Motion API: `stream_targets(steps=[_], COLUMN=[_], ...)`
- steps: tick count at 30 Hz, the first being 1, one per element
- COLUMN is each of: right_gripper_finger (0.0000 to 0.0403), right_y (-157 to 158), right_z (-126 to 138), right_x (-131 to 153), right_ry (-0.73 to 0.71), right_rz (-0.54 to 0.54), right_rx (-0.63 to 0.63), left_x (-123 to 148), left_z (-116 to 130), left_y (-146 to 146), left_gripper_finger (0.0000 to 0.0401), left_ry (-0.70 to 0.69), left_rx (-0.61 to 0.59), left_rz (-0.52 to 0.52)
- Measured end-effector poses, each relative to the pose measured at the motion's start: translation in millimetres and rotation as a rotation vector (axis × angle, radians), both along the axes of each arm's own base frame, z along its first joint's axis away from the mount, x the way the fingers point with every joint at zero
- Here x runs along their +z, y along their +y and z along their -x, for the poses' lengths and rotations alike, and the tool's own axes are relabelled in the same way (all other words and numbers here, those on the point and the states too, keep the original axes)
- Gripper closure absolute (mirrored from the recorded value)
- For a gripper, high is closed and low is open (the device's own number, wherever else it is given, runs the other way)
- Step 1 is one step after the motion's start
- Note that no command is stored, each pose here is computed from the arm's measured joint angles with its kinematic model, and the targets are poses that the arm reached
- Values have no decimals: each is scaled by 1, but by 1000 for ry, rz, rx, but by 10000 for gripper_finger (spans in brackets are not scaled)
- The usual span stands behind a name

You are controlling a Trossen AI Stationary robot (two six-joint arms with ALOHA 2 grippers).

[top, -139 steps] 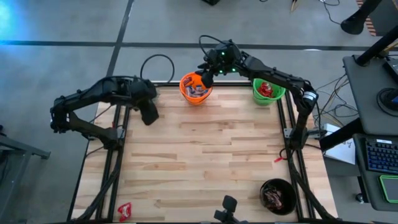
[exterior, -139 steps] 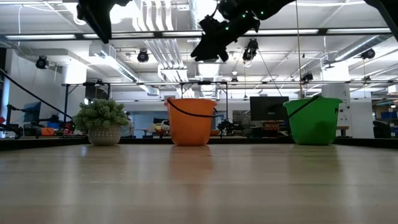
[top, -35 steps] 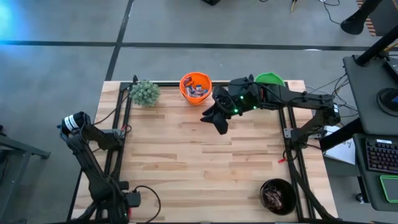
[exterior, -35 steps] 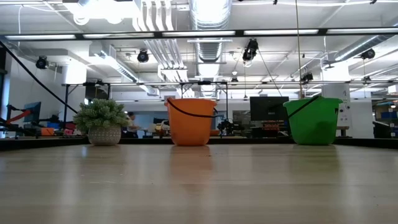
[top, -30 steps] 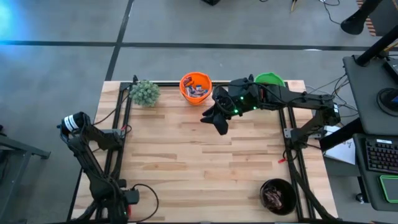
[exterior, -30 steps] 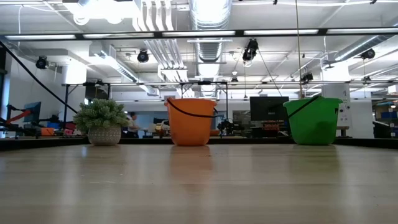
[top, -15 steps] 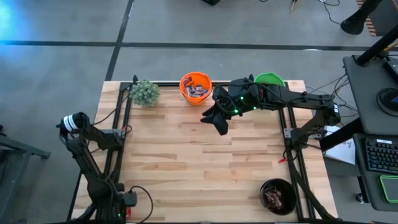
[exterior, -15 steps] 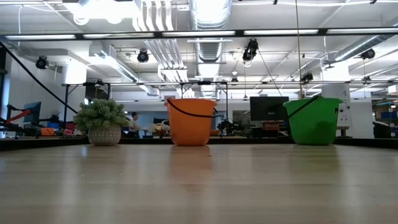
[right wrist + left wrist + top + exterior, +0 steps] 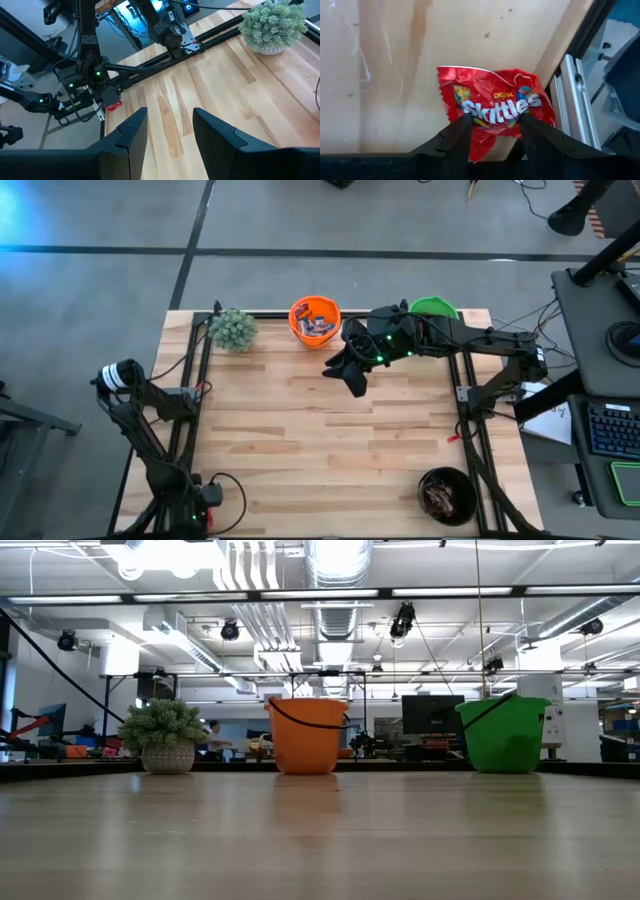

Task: Organize candy in baskets
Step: Put the red candy into the green bucket

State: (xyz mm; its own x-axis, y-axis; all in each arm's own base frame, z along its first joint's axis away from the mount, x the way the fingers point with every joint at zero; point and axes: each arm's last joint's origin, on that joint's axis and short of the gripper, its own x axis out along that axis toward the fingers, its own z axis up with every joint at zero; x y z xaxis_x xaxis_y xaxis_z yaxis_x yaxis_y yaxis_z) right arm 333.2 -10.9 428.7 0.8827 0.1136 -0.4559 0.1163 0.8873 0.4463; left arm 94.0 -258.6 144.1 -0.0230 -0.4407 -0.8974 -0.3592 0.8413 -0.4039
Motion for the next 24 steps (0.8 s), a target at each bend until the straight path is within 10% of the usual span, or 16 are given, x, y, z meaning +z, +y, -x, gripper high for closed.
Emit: stream_targets(steps=[9, 18, 24], right_gripper_finger=[255, 255, 255], right_y=[0, 0, 0], right_z=[0, 0, 0], right_x=[0, 0, 0], right_ry=[0, 0, 0], right_rz=[0, 0, 0], right_rx=[0, 0, 0], left_x=[-5, -16, -16], left_z=[1, 4, 3], left_y=[3, 10, 6], left_gripper_finger=[256, 382, 396], left_ry=[-8, -9, -12], left_rx=[-9, -7, -8], left_rz=[-3, 5, 75])
